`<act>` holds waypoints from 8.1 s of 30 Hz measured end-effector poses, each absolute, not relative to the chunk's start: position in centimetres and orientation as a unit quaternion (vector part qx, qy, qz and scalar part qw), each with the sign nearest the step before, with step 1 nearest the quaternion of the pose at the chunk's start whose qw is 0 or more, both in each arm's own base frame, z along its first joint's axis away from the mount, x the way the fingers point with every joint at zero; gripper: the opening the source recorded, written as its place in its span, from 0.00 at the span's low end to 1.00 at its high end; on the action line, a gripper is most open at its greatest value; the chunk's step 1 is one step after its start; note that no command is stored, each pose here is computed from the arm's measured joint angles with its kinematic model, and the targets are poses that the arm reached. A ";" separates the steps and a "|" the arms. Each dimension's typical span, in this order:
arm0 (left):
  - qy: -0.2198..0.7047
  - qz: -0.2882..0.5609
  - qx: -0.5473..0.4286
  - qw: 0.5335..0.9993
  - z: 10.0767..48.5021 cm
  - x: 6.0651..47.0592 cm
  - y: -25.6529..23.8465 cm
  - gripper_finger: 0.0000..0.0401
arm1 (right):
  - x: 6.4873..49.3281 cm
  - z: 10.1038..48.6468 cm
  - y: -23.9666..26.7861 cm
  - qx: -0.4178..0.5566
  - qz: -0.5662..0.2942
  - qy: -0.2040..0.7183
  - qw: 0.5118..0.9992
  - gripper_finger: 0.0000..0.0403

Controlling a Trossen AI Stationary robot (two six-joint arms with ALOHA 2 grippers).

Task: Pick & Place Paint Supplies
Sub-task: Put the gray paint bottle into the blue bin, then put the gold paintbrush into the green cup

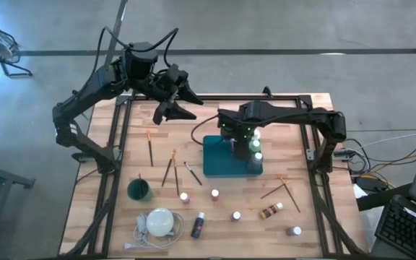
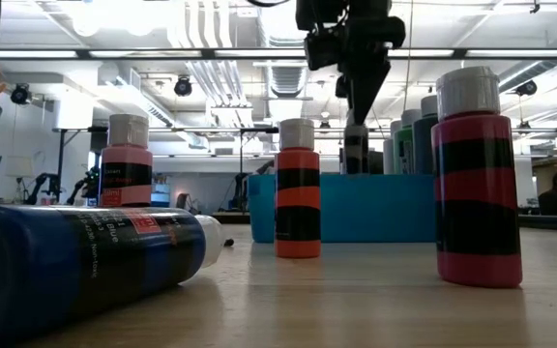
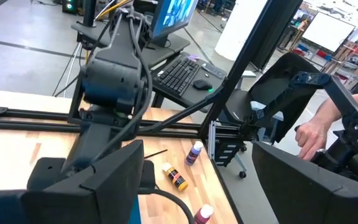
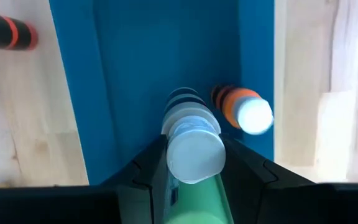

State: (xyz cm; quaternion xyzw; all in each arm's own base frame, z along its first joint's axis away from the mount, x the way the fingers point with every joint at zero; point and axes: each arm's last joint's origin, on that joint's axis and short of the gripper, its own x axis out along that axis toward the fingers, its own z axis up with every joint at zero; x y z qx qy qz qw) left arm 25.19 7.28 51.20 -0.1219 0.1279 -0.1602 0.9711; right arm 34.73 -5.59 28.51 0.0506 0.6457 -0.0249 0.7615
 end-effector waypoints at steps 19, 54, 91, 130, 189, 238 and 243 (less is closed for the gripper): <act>0.129 -0.159 -0.130 0.970 51.2 25.2 7.3 0.76 | 34.1 23.4 -5.4 0.025 -0.021 0.671 0.741 0.28; 0.130 -0.159 -0.132 0.970 51.2 25.2 7.3 0.76 | 33.8 21.8 -5.8 0.010 -0.020 0.671 0.741 0.43; 0.129 -0.158 -0.128 0.970 51.2 25.2 7.3 0.76 | 28.1 44.6 -1.0 0.064 -0.021 0.520 0.852 0.39; 0.159 -0.032 0.007 0.987 50.9 19.8 4.0 0.76 | 14.9 29.2 5.8 0.080 0.040 0.702 0.707 0.42; 0.050 0.079 -0.033 0.995 35.1 7.5 1.0 0.76 | 13.3 13.8 5.1 0.116 -0.044 0.720 0.683 0.40; -0.117 0.051 -0.210 0.969 38.1 7.3 1.0 0.76 | 17.1 27.0 7.0 0.125 0.105 0.677 0.717 0.02; -0.147 0.030 -0.252 0.956 39.6 6.8 0.9 0.76 | 17.6 32.1 7.1 0.138 0.113 0.623 0.762 0.02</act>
